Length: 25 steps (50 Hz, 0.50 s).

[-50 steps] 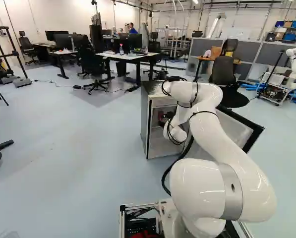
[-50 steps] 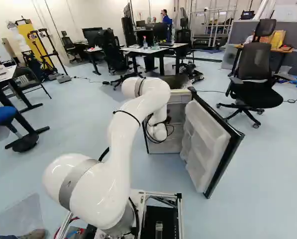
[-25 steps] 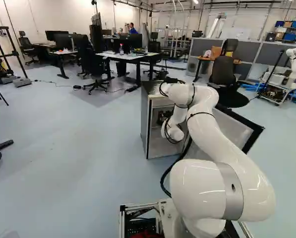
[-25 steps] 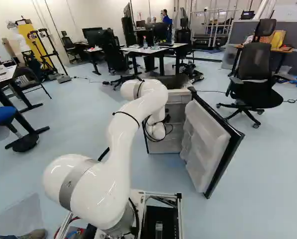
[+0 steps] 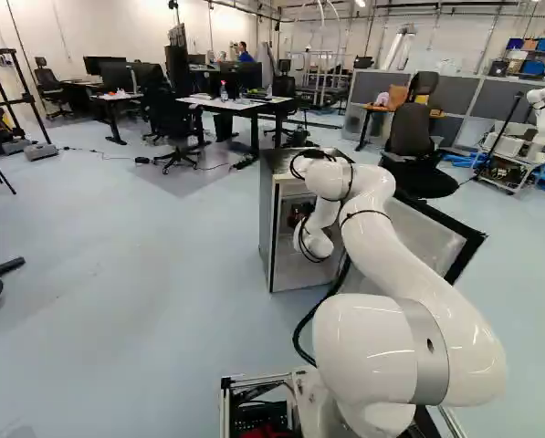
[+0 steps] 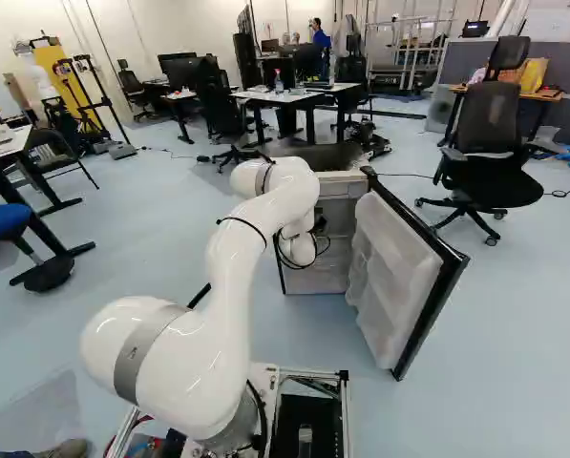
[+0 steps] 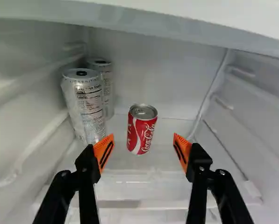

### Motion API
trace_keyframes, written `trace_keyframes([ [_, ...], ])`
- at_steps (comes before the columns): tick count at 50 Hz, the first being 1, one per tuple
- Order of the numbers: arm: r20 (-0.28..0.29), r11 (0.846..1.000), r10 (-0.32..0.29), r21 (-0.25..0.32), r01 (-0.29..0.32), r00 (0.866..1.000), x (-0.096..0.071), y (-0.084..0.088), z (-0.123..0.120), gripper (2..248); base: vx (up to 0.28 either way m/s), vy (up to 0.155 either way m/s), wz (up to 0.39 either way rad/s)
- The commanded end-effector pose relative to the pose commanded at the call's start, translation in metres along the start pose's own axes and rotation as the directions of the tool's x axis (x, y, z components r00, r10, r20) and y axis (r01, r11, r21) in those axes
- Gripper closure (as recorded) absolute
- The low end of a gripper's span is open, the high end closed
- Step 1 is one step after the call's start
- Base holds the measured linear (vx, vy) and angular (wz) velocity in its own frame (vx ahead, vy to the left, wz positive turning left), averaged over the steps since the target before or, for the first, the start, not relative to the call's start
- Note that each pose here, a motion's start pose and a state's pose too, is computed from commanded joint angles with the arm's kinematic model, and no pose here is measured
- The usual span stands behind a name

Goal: Grab a drink from the fridge

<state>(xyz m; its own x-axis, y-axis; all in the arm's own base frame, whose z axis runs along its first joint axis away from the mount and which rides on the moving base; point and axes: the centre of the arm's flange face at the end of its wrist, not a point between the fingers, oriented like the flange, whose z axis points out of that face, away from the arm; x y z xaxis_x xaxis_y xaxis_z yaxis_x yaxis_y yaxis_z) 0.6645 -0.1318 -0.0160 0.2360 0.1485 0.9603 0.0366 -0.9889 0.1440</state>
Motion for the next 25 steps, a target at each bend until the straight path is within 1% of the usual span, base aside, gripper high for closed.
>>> trace_keyframes([
  [25, -0.044, 1.0, -0.012, -0.001, 0.012, 0.999, -0.003, -0.002, 0.023, 65, 0.0, 0.0, 0.0],
])
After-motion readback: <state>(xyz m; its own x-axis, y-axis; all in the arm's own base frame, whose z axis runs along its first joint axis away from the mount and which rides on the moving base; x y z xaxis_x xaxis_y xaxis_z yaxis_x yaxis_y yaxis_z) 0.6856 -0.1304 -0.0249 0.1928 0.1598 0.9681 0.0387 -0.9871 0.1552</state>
